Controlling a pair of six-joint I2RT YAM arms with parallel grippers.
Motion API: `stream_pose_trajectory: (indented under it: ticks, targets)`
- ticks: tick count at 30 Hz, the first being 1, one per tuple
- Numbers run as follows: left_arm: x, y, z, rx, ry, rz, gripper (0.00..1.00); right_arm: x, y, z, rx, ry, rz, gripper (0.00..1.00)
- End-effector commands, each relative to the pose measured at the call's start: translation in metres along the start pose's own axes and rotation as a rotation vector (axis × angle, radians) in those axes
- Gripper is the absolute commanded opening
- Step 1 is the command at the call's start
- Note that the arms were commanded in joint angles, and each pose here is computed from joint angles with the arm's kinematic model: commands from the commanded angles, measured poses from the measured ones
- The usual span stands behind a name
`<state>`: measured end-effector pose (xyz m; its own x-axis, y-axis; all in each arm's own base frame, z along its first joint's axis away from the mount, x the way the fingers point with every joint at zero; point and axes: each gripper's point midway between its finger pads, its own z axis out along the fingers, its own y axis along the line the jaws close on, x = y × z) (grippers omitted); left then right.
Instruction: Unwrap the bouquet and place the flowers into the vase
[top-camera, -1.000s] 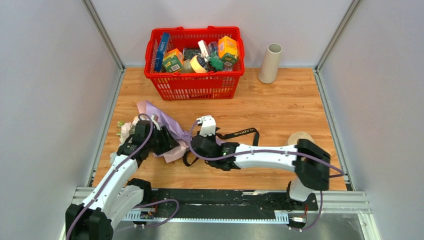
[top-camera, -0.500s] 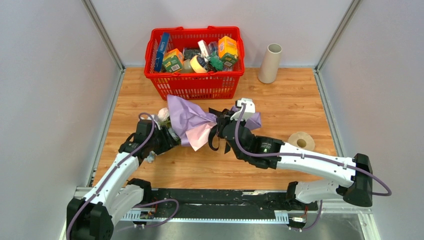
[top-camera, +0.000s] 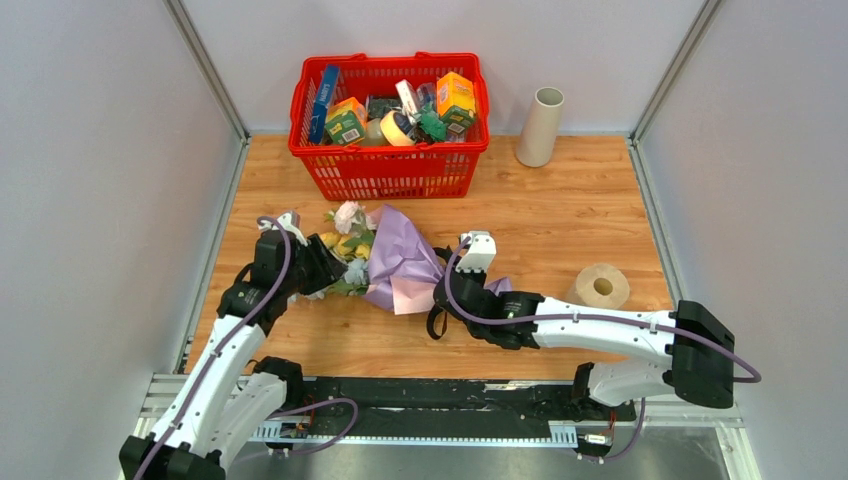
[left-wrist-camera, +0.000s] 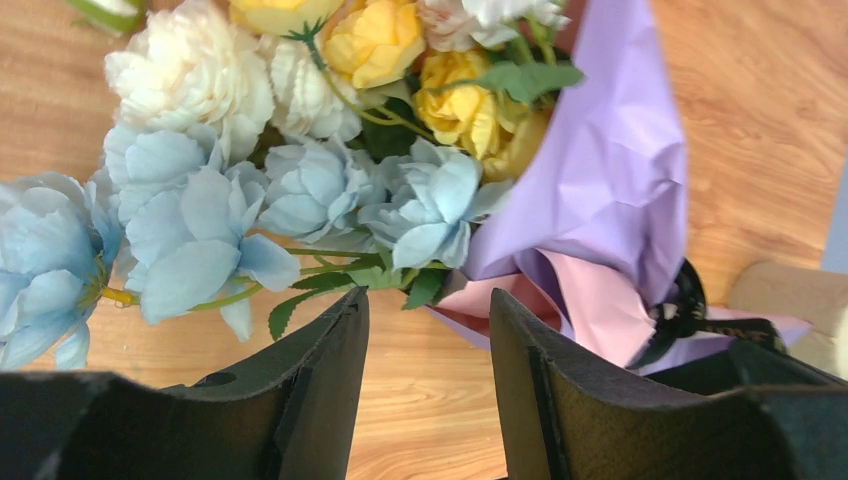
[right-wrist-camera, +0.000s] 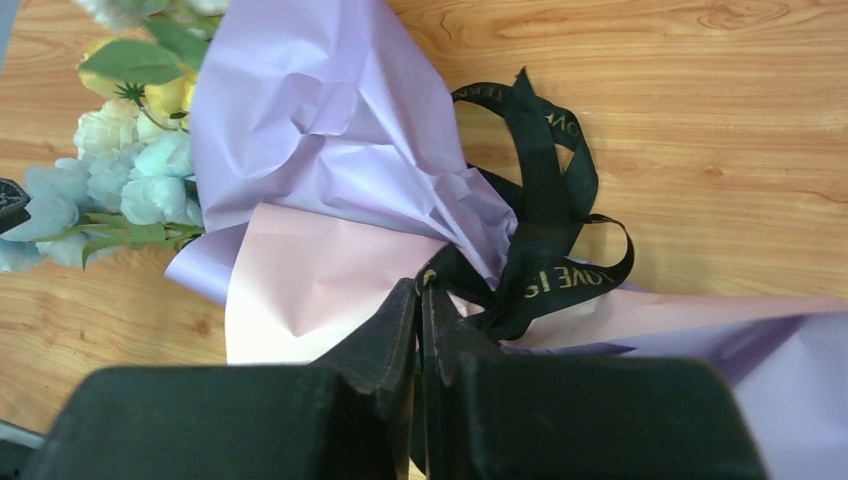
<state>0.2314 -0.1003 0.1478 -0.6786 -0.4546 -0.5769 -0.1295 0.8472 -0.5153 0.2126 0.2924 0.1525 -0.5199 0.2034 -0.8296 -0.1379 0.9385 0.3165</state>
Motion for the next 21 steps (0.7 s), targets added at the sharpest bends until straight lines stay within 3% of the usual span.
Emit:
stream_pose_trajectory:
  ticks: [1, 3, 4, 6, 7, 12, 14, 21]
  targets:
    - [-0.001, -0.017, 0.006, 0.047, 0.041, 0.077, 0.58, -0.017, -0.011, 0.005, 0.042, -0.088, 0.009, 0.03]
    - [-0.002, -0.027, 0.010, 0.082, 0.049, 0.099, 0.58, -0.012, -0.022, 0.009, 0.055, -0.068, 0.027, 0.00]
    - [-0.003, -0.036, 0.011, 0.105, 0.053, 0.118, 0.58, -0.011, -0.022, 0.009, 0.043, -0.050, 0.036, 0.05]
    - [-0.005, -0.053, 0.009, 0.144, 0.046, 0.156, 0.58, -0.012, -0.019, 0.005, 0.011, -0.024, 0.036, 0.32]
    - [-0.007, -0.066, 0.006, 0.164, 0.034, 0.181, 0.58, -0.013, -0.018, 0.000, -0.001, -0.007, 0.042, 0.37]
    - [0.004, -0.089, 0.015, 0.184, 0.067, 0.241, 0.59, -0.031, -0.017, -0.026, -0.049, 0.008, 0.093, 0.43]
    - [0.009, -0.090, 0.023, 0.173, 0.083, 0.241, 0.59, -0.035, -0.021, -0.035, -0.072, 0.001, 0.126, 0.50]
    - [0.034, -0.101, 0.040, 0.166, 0.132, 0.278, 0.61, -0.022, -0.030, -0.034, -0.063, 0.019, 0.138, 0.56]
